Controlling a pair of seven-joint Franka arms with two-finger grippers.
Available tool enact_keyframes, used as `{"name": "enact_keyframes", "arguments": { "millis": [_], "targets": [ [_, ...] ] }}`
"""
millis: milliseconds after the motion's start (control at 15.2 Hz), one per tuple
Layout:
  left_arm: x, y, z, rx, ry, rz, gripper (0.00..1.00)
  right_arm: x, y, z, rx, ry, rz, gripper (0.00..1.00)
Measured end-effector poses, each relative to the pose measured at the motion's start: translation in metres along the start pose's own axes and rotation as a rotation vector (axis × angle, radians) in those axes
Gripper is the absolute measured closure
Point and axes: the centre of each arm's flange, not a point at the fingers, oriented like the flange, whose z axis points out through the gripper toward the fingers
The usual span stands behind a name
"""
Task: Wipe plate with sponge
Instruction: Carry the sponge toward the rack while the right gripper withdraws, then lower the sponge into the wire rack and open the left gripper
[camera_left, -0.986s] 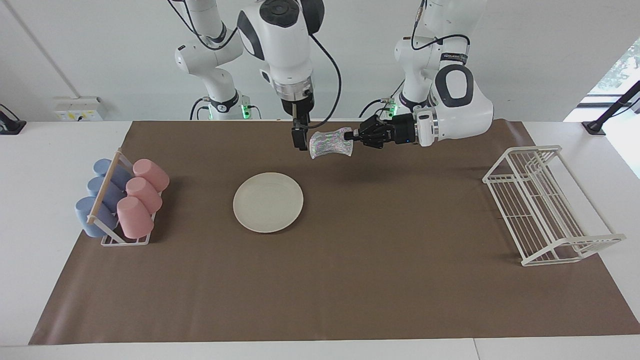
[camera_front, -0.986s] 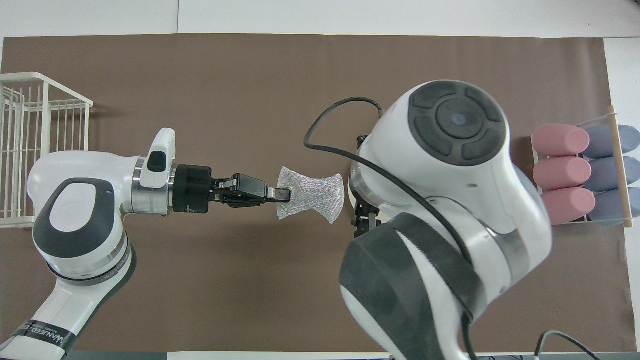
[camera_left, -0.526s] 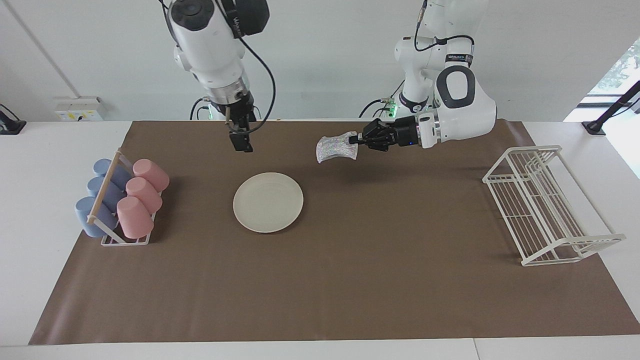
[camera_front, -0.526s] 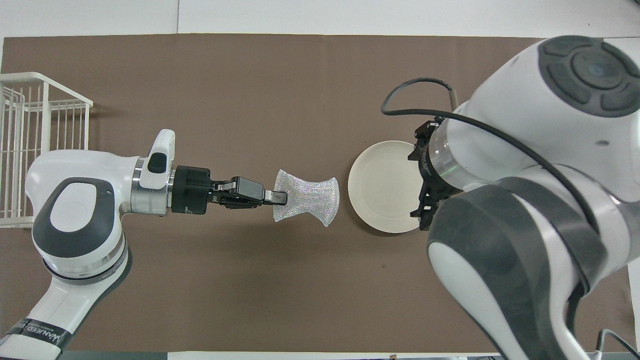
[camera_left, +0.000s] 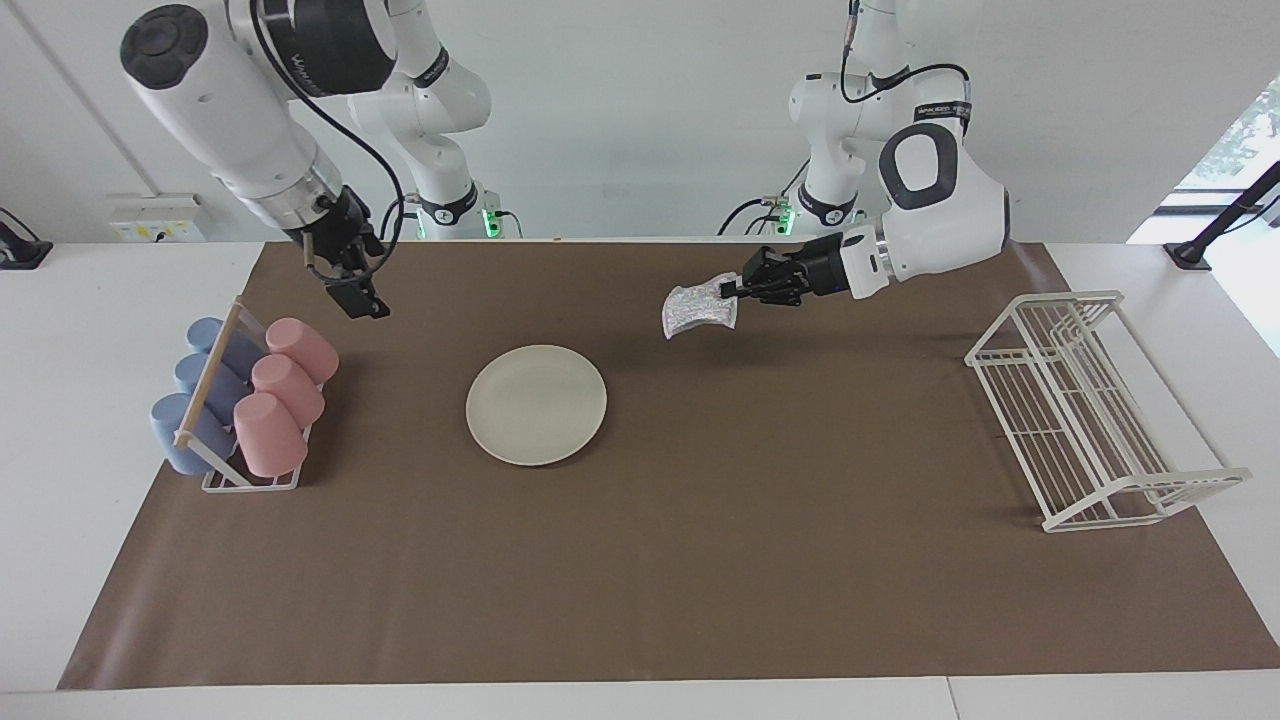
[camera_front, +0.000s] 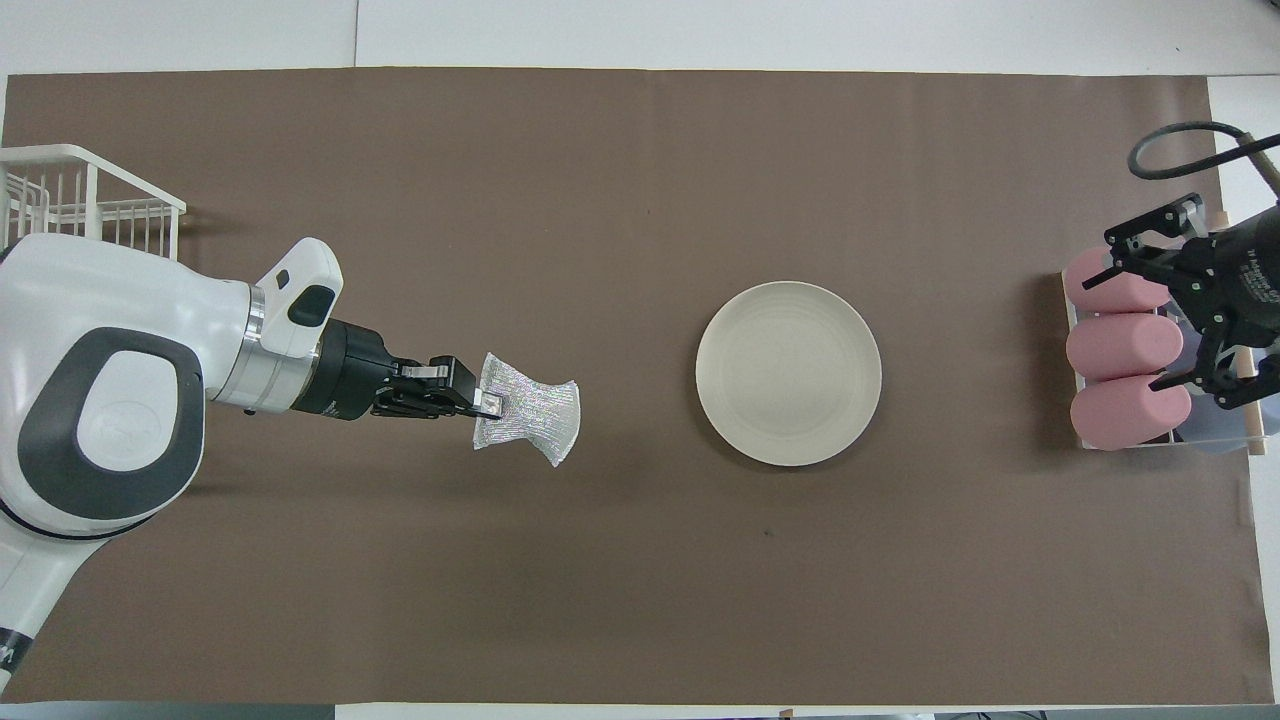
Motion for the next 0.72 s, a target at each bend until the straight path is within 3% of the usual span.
{"name": "enact_keyframes", "arguments": {
  "millis": [197,526,723],
  "targets": [
    [0.0,0.004,-0.011,0.157,0.029,-0.027,0.96,0.006,0.016,-0.011,0.005,-0.002,-0.216,0.0],
    [-0.006,0.003,-0.025,0.478,0.042,-0.023,0.96,-0.001,0.014,-0.008,-0.006,-0.013,-0.675,0.0],
    [-0.009,-0.004,-0.042,0.662,0.035,-0.01,0.96,-0.004,0.015,-0.008,-0.009,-0.018,-0.765,0.0]
  ]
}}
